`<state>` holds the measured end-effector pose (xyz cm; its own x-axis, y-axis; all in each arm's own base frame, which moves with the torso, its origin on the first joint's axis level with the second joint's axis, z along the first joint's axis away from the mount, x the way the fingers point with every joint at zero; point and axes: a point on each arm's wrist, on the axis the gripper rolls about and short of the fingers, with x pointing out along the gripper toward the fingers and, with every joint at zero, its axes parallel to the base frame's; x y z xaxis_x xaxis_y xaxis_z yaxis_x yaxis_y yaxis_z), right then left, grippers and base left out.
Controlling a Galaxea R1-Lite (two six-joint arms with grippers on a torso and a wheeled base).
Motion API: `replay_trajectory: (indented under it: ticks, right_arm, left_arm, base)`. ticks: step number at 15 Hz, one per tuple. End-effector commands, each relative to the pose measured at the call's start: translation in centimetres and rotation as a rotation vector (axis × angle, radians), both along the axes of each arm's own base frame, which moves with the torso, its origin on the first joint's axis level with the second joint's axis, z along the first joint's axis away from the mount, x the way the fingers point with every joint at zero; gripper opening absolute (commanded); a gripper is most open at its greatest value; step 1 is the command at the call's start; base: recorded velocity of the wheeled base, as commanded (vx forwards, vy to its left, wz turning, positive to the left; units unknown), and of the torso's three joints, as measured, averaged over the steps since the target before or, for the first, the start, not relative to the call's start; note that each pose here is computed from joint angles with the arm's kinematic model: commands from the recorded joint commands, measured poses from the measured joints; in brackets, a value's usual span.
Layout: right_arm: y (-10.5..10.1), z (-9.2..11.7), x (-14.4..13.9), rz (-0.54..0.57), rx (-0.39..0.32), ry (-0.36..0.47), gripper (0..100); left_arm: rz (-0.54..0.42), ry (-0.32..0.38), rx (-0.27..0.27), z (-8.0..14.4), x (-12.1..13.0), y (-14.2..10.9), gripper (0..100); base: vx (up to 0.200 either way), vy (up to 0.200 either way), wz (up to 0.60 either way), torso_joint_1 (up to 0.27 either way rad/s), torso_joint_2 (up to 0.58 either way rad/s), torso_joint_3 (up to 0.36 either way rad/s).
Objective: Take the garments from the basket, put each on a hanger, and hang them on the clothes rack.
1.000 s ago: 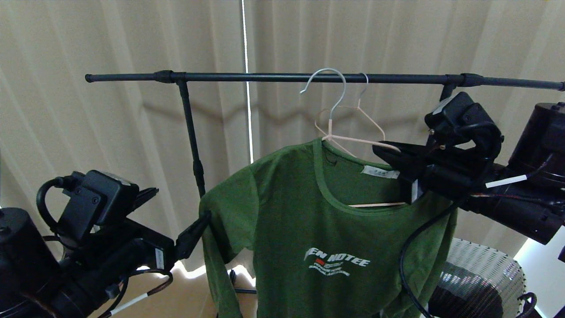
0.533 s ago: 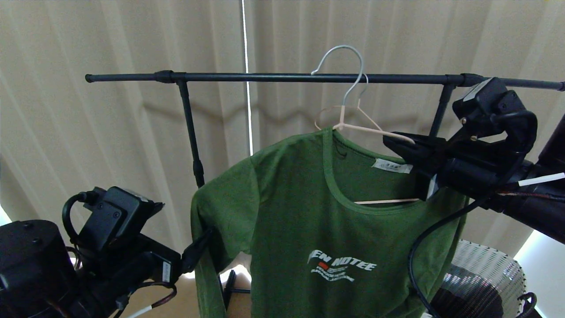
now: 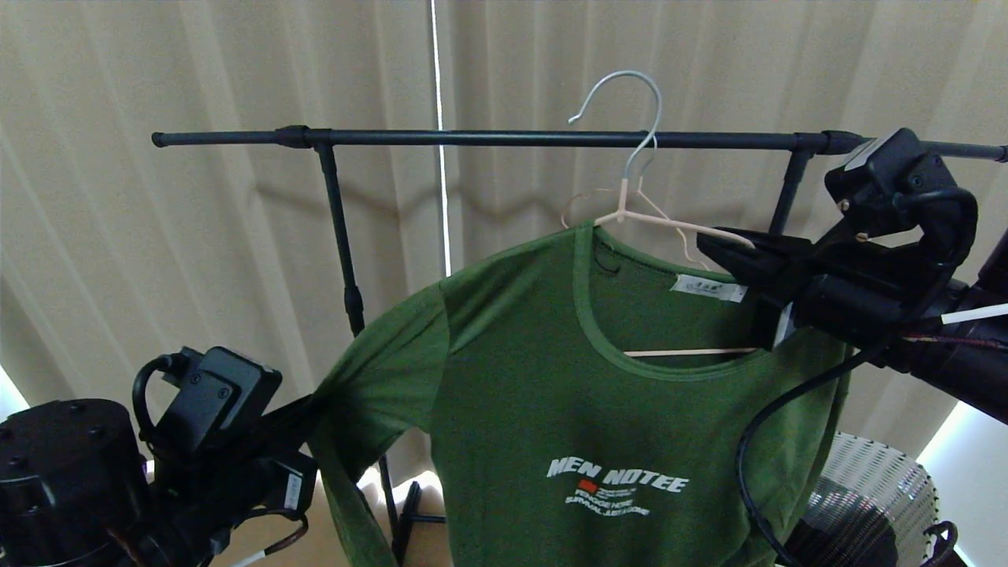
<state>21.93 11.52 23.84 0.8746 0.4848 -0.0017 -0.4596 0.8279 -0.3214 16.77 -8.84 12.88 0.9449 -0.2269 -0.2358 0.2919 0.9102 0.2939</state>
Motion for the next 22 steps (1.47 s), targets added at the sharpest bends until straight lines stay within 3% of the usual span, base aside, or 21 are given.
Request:
replay_trajectory:
  ticks: [1,6,7,12,15,17,19,22]
  right_arm:
    - [-0.5,0.1,0.1,-0.023,0.001,-0.005,0]
    - [-0.6,0.1,0.2,-0.025,0.001,-0.005,0]
    - [-0.6,0.2,0.2,-0.025,0.002,-0.006,0]
    - [-1.2,0.1,0.5,-0.074,-0.002,-0.001,0]
    - [-2.0,0.2,1.0,-0.118,-0.002,-0.001,0]
    - [-2.4,-0.2,1.1,-0.141,-0.01,0.012,0]
    - [-3.1,-0.8,1.3,-0.169,-0.025,0.044,0]
    - [-3.3,-1.6,1.1,-0.171,-0.051,0.1,0]
  left_arm:
    - [0.078,-0.056,-0.028,1.2,0.0,1.7,0]
    - [0.078,-0.076,-0.049,1.7,0.0,1.7,0]
    - [0.077,-0.079,-0.052,1.8,0.0,1.7,100]
    - [0.028,-0.077,-0.064,1.8,-0.2,1.7,100]
    - [0.027,-0.138,-0.125,3.4,0.0,1.5,100]
    - [0.027,-0.151,-0.135,3.6,-0.3,1.7,100]
    - [0.026,-0.134,-0.19,3.3,-1.3,2.2,100]
    - [0.029,-0.164,-0.219,3.6,-2.5,2.8,100]
  base:
    - [0.0,0.0,0.0,0.0,0.0,0.0]
    - [0.0,0.0,0.0,0.0,0.0,0.0]
    - [0.0,0.0,0.0,0.0,0.0,0.0]
    - [0.0,0.0,0.0,0.0,0.0,0.0]
    - [0.0,0.0,0.0,0.0,0.0,0.0]
    - [0.0,0.0,0.0,0.0,0.0,0.0]
    - [0.0,0.0,0.0,0.0,0.0,0.0]
    - [0.0,0.0,0.0,0.0,0.0,0.0]
